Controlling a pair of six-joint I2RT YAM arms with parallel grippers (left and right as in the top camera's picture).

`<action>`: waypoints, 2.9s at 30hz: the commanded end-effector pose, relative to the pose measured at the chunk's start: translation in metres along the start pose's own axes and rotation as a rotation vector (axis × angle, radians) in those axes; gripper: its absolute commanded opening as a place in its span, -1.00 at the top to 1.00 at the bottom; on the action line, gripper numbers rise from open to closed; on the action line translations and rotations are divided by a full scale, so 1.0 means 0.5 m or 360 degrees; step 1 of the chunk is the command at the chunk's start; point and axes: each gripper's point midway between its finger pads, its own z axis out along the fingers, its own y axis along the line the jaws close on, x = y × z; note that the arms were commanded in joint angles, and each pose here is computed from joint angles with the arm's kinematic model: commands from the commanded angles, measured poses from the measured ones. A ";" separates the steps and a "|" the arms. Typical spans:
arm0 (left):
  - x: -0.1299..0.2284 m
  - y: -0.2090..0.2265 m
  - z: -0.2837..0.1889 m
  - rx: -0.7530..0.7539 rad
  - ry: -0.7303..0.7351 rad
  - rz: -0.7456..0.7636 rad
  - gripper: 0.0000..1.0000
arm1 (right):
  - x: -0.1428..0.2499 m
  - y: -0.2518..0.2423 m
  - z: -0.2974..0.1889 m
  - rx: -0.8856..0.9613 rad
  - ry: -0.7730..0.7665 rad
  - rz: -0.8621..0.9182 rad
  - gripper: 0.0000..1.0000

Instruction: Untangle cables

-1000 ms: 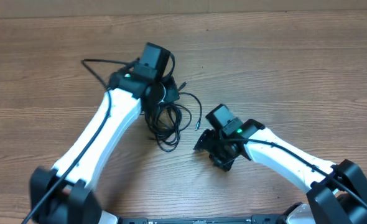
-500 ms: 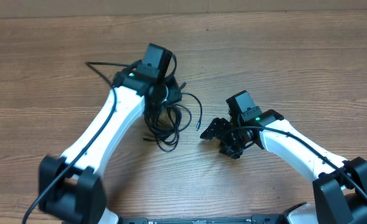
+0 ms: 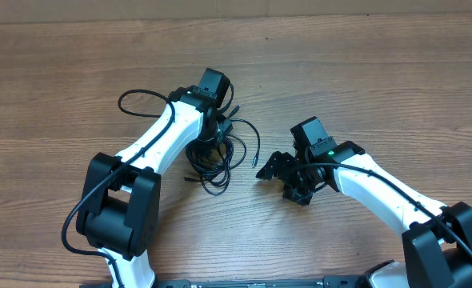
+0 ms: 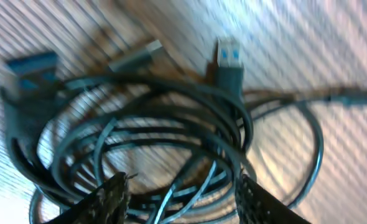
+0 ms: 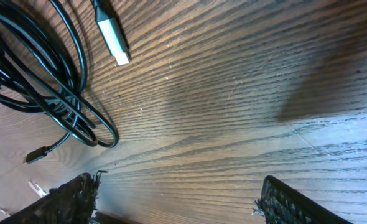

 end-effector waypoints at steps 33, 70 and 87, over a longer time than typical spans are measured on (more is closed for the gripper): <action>-0.010 -0.114 -0.276 0.0818 0.0177 0.0485 0.91 | 0.071 0.162 -0.041 -0.0708 0.0304 -0.0660 -0.43; -0.013 0.077 -0.140 -0.0127 0.0115 -0.1418 0.91 | 0.056 0.209 -0.062 0.0006 -0.0271 -0.0724 -0.48; 0.033 0.060 -0.162 -0.0155 0.0560 -0.1457 0.91 | 0.050 0.221 0.041 0.0178 -0.0592 -0.0604 -0.08</action>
